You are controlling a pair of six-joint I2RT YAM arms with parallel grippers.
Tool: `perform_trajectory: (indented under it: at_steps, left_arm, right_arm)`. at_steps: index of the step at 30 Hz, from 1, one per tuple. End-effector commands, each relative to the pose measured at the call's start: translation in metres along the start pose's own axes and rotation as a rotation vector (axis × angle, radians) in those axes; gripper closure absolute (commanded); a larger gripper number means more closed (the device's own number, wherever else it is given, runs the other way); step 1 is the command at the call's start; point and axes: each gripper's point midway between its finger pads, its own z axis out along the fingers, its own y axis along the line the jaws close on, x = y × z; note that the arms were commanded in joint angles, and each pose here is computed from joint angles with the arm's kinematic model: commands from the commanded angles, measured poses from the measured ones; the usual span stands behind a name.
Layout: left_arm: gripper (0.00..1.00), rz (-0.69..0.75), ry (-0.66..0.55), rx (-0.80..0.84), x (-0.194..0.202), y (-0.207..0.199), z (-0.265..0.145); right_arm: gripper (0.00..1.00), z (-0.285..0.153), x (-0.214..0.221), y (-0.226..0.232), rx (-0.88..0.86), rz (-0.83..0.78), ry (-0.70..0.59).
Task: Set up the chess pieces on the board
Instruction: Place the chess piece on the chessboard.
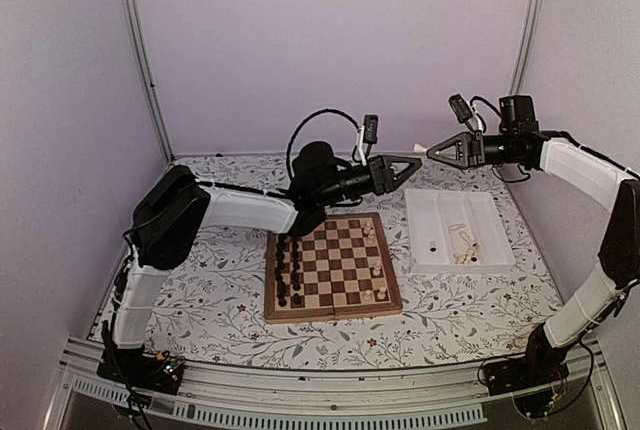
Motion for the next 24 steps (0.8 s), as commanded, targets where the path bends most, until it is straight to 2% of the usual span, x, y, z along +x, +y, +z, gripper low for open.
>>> perform_trajectory:
  at_steps: [1,11,15,17,21,24]
  left_arm:
    - [0.58,0.097,0.071,-0.101,-0.021,-0.003,-0.023]
    - [0.55,0.266,0.266,-0.524,-0.063,0.048,-0.131]
    - [0.54,0.262,0.21,-0.609,-0.088,0.058,-0.179]
    - [0.54,0.27,0.228,-0.685,-0.092,0.071,-0.2]
    - [0.52,0.357,0.284,-0.803,-0.099,0.083,-0.218]
    - [0.52,0.368,0.28,-0.824,-0.104,0.081,-0.221]
  right_arm:
    - [0.97,-0.011,-0.012,-0.019,0.235,-0.168,0.046]
    - [0.97,0.001,0.006,-0.058,0.494,-0.386,0.338]
    - [0.97,0.013,0.005,-0.063,0.55,-0.481,0.438]
    - [0.97,0.019,0.005,-0.063,0.552,-0.516,0.482]
    - [0.97,0.034,0.014,-0.068,0.543,-0.563,0.565]
    - [0.97,0.042,0.023,-0.074,0.543,-0.617,0.638]
